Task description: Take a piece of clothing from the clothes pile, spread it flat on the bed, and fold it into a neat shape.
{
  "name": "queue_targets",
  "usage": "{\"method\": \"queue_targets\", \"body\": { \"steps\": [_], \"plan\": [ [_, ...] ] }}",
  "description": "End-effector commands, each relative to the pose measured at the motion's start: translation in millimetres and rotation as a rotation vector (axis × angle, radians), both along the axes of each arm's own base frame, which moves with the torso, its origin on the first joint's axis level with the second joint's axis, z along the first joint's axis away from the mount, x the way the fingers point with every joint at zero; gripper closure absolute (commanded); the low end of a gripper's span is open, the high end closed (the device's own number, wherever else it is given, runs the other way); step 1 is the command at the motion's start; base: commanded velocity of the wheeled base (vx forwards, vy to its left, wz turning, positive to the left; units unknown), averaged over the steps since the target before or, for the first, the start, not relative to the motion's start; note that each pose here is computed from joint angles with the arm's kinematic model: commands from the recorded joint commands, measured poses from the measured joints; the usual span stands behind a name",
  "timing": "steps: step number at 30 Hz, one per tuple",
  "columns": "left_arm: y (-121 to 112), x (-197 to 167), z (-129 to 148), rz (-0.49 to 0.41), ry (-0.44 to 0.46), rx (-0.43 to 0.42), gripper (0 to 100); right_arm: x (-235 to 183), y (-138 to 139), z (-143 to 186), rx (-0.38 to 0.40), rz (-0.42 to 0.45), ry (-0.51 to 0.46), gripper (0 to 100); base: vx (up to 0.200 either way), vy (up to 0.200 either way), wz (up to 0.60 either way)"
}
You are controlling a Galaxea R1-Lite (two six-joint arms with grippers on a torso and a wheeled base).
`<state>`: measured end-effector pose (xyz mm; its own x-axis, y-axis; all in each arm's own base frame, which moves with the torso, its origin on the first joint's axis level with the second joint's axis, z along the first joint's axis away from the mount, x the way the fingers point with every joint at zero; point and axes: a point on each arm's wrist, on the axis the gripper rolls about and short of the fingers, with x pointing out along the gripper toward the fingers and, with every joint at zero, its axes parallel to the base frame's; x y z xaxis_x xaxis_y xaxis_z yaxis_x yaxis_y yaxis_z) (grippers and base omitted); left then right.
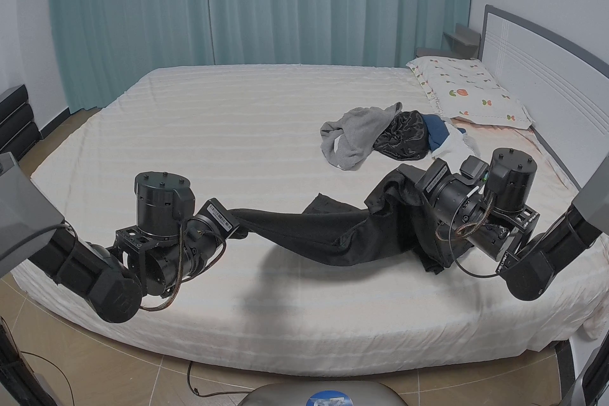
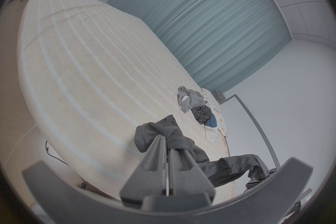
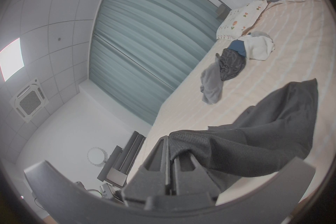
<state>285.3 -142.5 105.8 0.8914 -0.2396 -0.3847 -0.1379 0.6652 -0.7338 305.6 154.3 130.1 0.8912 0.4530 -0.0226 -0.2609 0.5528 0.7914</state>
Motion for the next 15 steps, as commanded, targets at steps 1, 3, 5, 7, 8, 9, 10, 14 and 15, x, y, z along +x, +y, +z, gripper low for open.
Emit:
{"method": "queue_targets", "body": {
  "steps": [1,3,5,7,8,9,10,14,15],
  "plan": [
    [0.2,-0.4,0.4,0.000,-0.001,-0.001,100,-0.2,-0.2,-0.7,0.013,-0.012,-0.027,100,0.000,0.200,0.00],
    [0.1,-0.2,0.8,0.000,-0.002,-0.002,100,0.7,0.2,-2.0,0.014,-0.013,-0.033,100,0.000,0.200,0.00],
    [-0.3,-0.4,0.8,-0.001,-0.002,-0.002,100,1.4,0.6,-2.3,0.014,-0.012,-0.033,100,0.000,0.200,0.00],
    [-0.8,-0.6,0.8,-0.003,-0.002,-0.002,100,2.9,1.3,-2.9,0.016,-0.013,-0.034,100,0.000,0.200,0.00],
    [-0.7,-0.8,1.3,-0.002,-0.003,-0.004,100,3.5,1.6,-3.5,0.016,-0.013,-0.034,100,0.000,0.200,0.00],
    [-0.7,-0.8,1.3,-0.002,-0.003,-0.004,100,3.5,1.6,-3.5,0.016,-0.013,-0.034,100,0.000,0.200,0.00],
    [-0.2,-1.8,3.4,-0.002,-0.009,-0.007,100,2.8,1.2,-2.2,0.018,-0.013,-0.037,100,0.000,0.200,0.00],
    [0.2,-2.5,5.8,-0.002,-0.016,-0.010,100,2.4,-0.8,3.5,0.036,-0.018,-0.060,100,0.000,0.200,0.00],
    [0.2,-2.5,5.8,-0.002,-0.016,-0.010,100,2.3,-1.4,4.8,0.041,-0.019,-0.073,100,0.000,0.200,0.00]
  ]
}}
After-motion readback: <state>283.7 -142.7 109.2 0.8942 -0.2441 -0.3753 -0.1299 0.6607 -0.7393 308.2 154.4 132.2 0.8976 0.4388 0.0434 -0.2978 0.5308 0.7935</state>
